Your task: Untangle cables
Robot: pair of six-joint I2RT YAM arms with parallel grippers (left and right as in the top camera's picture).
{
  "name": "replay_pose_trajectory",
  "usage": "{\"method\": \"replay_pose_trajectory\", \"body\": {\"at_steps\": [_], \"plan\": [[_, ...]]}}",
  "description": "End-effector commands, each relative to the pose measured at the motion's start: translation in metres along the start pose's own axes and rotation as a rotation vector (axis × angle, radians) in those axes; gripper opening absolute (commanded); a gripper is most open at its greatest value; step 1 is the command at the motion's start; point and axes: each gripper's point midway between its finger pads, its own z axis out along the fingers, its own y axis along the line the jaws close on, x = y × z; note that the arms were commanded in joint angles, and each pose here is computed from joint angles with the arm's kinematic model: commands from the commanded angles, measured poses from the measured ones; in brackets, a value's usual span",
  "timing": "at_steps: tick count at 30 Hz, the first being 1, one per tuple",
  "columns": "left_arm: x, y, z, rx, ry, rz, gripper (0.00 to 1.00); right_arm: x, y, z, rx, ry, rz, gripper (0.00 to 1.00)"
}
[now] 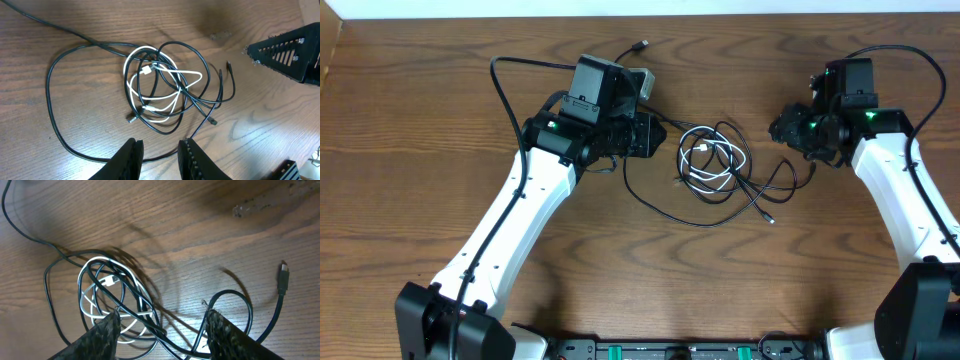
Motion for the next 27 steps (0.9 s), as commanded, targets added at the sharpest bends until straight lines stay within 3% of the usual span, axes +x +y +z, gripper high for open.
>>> {"method": "replay_pose_trajectory", "body": {"at_steps": [1, 13, 27], "plan": [[0.003, 0.003, 0.002, -0.008, 0.008, -0.003, 0.28, 0.0, -0.003, 0.001, 0.011, 0.0, -0.006, 0.53], [0.003, 0.003, 0.002, -0.008, 0.007, -0.005, 0.29, 0.0, -0.003, 0.001, 0.011, 0.0, -0.006, 0.53], [0.002, -0.033, 0.022, 0.058, -0.01, 0.077, 0.41, 0.0, -0.004, 0.001, 0.011, 0.001, -0.006, 0.53]]}}
